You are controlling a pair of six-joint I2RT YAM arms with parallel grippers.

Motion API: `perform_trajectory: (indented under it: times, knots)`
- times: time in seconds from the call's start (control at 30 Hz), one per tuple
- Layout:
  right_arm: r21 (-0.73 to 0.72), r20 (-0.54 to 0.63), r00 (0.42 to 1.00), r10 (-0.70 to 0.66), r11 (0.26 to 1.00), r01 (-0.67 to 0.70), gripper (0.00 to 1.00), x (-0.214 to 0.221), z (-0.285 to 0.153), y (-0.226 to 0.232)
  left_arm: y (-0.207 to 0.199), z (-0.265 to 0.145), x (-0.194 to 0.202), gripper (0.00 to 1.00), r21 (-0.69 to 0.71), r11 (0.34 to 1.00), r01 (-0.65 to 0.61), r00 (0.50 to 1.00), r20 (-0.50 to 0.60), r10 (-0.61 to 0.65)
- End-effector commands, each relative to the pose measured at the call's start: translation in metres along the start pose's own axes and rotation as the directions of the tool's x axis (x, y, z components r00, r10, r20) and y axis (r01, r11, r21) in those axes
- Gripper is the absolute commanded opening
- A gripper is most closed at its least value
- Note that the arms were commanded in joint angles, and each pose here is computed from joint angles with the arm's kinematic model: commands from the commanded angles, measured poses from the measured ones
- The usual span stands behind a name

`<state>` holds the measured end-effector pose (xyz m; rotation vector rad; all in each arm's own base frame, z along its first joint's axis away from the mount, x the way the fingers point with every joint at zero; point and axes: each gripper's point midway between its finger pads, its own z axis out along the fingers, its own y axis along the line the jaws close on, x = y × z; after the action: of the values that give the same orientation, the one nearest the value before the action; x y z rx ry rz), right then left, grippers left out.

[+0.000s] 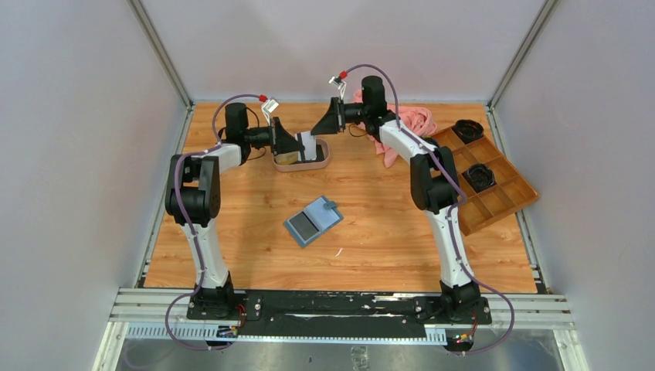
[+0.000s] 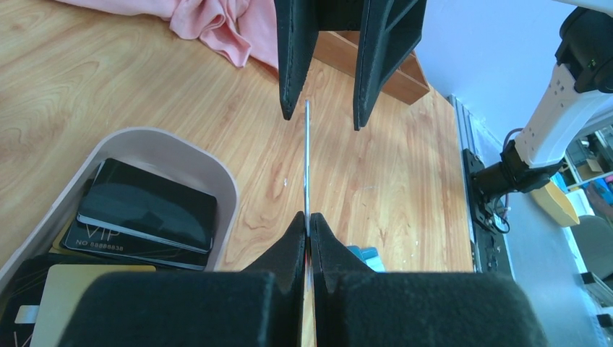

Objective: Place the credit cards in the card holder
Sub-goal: Place the credit card in the storage box.

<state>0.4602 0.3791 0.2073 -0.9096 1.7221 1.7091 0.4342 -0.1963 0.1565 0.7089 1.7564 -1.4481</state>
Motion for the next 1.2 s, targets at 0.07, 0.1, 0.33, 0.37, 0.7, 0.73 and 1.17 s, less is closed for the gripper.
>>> perform_trajectory:
  times: [0.07,0.1,0.33,0.37,0.7,0.73,1.17]
  knots:
    - [-0.036,-0.043,0.999,0.019,0.999,-0.021,0.37,0.021,0.006,-0.002,-0.010,-0.002,-0.017,0.00,0.023,0.999,-0.047,0.999,0.010,0.047]
    - [-0.037,-0.044,0.999,0.020,0.999,-0.021,0.36,0.022,0.005,-0.002,-0.011,-0.002,-0.018,0.00,0.025,0.998,-0.049,0.999,0.010,0.049]
    - [-0.034,-0.043,0.999,0.018,0.999,-0.020,0.30,0.021,0.002,-0.003,-0.010,-0.004,-0.019,0.00,0.031,0.998,-0.046,0.999,0.010,0.046]
    - [-0.033,-0.043,0.999,0.019,0.999,-0.020,0.29,0.022,0.002,-0.004,-0.009,-0.004,-0.019,0.00,0.032,0.999,-0.044,0.999,0.010,0.044]
    - [-0.034,-0.038,0.999,0.013,0.999,-0.014,0.19,0.019,-0.002,-0.004,-0.010,-0.005,-0.016,0.00,0.052,0.998,-0.030,1.000,0.002,0.030]
    - [-0.034,-0.037,0.999,0.015,0.999,-0.016,0.17,0.019,-0.003,-0.004,-0.011,-0.004,-0.015,0.00,0.055,0.998,-0.029,1.000,0.001,0.029]
    - [-0.043,-0.032,1.000,0.000,0.999,-0.001,0.00,0.018,-0.005,-0.005,0.004,-0.006,-0.016,0.00,0.027,1.000,-0.001,1.000,0.010,0.001]
